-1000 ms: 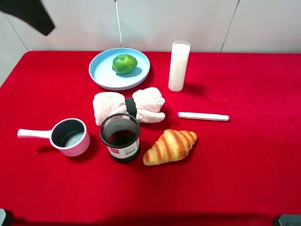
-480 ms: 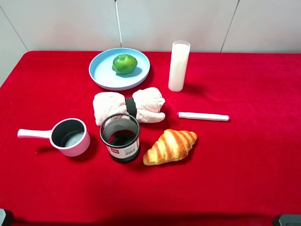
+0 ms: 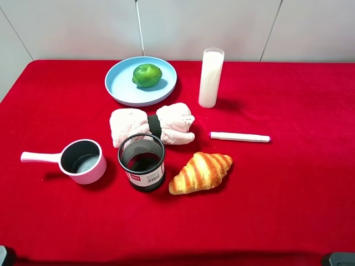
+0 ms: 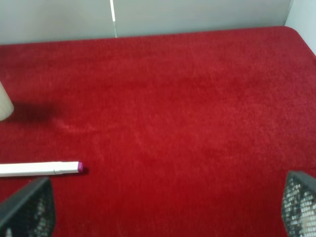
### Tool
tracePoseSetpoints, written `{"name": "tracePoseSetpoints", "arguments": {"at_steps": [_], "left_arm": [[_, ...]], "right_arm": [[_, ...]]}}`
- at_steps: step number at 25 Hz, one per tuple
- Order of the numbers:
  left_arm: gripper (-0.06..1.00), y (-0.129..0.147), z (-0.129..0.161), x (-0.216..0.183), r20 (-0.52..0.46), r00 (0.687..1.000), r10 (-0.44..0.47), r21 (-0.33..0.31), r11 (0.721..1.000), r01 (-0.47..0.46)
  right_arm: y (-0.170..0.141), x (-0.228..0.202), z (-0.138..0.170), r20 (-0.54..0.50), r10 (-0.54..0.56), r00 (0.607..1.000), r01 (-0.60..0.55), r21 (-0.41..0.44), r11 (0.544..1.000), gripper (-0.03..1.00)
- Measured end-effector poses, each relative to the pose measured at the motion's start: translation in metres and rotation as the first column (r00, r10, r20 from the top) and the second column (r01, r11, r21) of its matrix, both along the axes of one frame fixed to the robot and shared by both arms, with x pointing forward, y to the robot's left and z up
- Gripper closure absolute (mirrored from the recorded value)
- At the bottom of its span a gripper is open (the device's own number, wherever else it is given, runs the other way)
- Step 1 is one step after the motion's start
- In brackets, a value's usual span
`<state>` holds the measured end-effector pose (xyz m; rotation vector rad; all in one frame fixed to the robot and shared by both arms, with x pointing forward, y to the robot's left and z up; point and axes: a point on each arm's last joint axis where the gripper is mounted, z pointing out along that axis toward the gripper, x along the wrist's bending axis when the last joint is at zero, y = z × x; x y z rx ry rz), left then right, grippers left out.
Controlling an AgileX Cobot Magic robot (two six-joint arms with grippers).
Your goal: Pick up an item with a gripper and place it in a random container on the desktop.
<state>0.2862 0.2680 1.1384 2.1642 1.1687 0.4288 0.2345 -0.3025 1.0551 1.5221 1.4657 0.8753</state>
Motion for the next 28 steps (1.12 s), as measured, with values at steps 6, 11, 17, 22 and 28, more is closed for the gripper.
{"name": "tracePoseSetpoints", "arguments": {"at_steps": [6, 11, 17, 22, 28], "left_arm": [[-0.05, 0.013, -0.022, -0.026, 0.062, 0.982, 0.180, -0.013, 0.984, -0.180], [-0.05, 0.018, -0.043, -0.042, 0.110, 0.947, 0.302, -0.006, 0.953, -0.303], [-0.05, 0.023, -0.066, -0.045, 0.192, 0.887, 0.421, -0.047, 0.906, -0.420], [-0.05, 0.025, -0.092, -0.045, 0.094, 0.827, 0.555, -0.140, 0.829, -0.541], [-0.05, 0.024, -0.100, -0.057, 0.146, 0.814, 0.562, -0.183, 0.824, -0.536]], "right_arm": [[0.000, 0.000, 0.000, 0.000, 0.000, 1.000, 0.000, 0.000, 1.000, 0.28], [0.000, 0.000, 0.000, 0.000, 0.000, 1.000, 0.000, 0.000, 1.000, 0.28], [0.000, 0.000, 0.000, 0.000, 0.000, 1.000, 0.000, 0.000, 1.000, 0.28], [0.000, 0.000, 0.000, 0.000, 0.000, 1.000, 0.000, 0.000, 1.000, 0.28], [0.000, 0.000, 0.000, 0.000, 0.000, 1.000, 0.000, 0.000, 1.000, 0.28]]}}
